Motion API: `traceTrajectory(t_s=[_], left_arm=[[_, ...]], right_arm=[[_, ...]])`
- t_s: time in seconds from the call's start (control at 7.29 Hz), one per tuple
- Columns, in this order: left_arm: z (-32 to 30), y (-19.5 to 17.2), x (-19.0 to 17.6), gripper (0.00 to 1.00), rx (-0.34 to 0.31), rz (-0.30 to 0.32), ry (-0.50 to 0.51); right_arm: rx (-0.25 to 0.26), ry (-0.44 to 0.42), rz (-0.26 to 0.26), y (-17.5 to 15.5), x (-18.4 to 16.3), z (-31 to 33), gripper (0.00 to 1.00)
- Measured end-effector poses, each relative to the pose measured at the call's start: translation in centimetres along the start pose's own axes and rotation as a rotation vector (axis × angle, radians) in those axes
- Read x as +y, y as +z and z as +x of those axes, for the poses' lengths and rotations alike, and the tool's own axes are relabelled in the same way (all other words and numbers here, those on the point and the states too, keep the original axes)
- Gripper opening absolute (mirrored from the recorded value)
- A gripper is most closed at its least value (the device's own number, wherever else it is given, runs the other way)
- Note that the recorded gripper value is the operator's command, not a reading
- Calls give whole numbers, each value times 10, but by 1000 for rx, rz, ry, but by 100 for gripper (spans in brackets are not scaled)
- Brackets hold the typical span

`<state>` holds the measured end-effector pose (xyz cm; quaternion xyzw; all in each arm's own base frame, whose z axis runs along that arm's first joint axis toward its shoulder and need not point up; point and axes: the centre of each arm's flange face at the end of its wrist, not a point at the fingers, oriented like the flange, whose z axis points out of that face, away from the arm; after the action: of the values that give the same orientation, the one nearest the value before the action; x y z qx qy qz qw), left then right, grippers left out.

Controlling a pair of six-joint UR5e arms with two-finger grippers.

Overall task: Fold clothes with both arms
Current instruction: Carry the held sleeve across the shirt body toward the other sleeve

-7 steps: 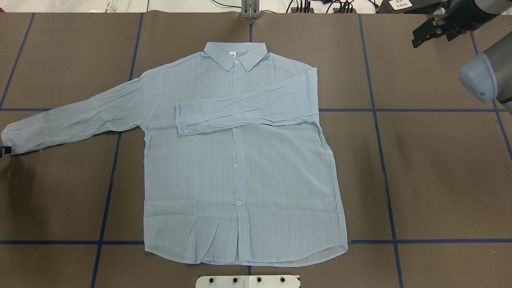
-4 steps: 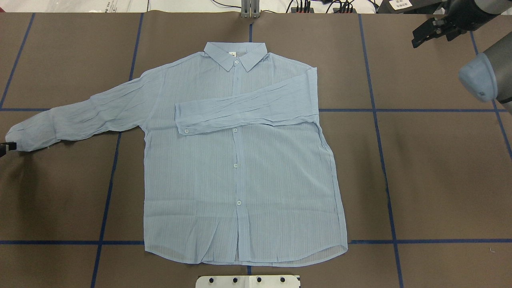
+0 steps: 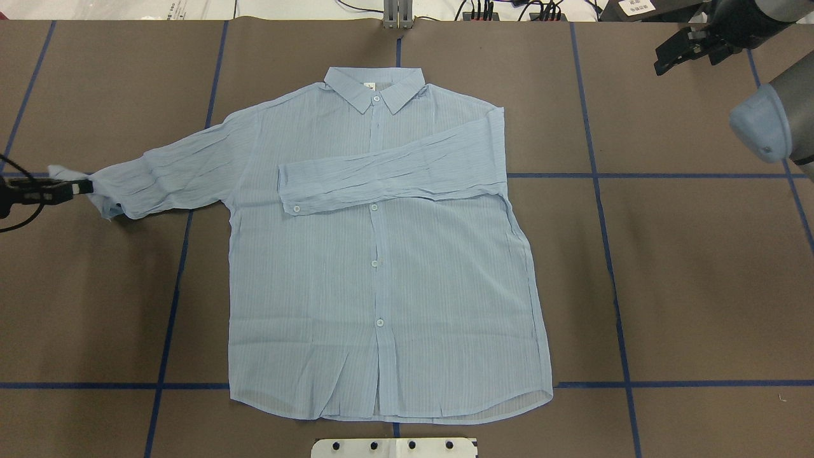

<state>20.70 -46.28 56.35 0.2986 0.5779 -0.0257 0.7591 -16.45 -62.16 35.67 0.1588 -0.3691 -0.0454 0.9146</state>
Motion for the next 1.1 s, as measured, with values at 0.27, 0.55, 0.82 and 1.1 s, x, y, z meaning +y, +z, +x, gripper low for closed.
traceTrajectory(t_s=[0.27, 0.55, 0.82, 1.1], left_arm=[[71, 50, -66, 0, 66, 13, -149], [172, 109, -135, 0, 97, 9, -279], [286, 164, -162, 0, 95, -2, -361], [372, 196, -157, 0, 124, -1, -414]], right_arm=[[0, 0, 2, -1, 0, -1, 100], [0, 1, 3, -1, -1, -1, 100], [0, 1, 3, -1, -1, -1, 100], [0, 3, 3, -1, -1, -1, 100]])
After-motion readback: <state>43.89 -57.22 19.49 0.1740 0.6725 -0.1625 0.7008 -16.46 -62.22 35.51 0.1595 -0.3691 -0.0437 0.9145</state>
